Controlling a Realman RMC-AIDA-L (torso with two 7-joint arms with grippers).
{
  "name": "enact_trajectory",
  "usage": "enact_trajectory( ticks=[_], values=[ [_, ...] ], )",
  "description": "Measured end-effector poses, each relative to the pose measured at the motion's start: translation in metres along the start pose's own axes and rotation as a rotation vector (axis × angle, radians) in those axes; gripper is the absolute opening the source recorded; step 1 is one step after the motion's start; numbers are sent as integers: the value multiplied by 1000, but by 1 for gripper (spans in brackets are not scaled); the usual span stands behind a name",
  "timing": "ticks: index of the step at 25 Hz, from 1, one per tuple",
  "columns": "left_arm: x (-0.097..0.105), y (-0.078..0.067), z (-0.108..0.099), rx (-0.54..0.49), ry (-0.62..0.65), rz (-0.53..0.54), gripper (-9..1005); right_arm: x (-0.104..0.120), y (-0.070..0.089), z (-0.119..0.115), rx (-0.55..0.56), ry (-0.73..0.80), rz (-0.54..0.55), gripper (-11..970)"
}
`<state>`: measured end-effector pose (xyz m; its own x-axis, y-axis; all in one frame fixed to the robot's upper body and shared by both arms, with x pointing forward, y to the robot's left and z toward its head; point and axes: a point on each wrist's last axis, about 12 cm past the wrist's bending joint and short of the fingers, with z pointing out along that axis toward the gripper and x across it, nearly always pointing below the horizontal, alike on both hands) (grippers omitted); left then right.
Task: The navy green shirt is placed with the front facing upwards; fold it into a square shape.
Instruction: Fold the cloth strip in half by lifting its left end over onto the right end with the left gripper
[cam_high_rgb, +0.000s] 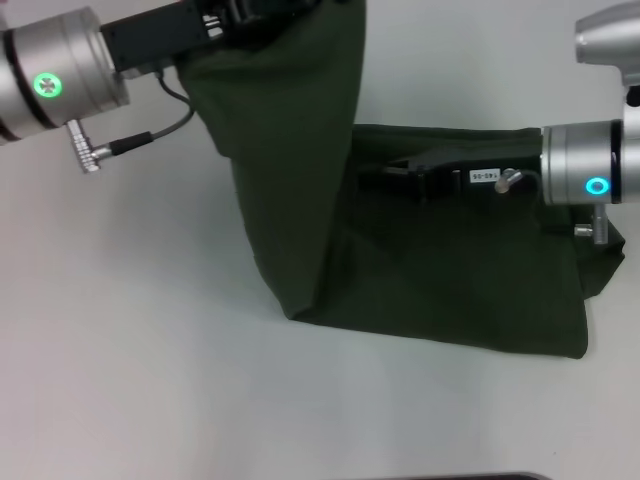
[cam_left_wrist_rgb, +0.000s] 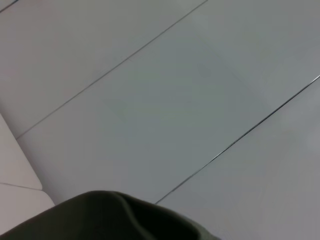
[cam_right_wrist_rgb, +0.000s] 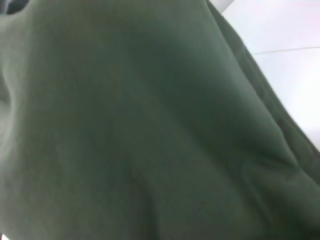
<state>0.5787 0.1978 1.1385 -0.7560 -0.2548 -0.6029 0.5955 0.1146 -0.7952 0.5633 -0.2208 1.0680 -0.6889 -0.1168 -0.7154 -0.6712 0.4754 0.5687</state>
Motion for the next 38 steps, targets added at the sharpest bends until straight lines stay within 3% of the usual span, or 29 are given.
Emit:
enact_trajectory(
  ticks=[8,24,38],
  values=[
    [12,6,26,18,19,-21,18,4,-4,-14,9,-38,27,40],
    [26,5,53,67,49,-52,17,8,-7,-32,9,-85,52,40],
    [22,5,44,68,36,-35,18,40,8,-27,-85,70,70,41]
  ],
)
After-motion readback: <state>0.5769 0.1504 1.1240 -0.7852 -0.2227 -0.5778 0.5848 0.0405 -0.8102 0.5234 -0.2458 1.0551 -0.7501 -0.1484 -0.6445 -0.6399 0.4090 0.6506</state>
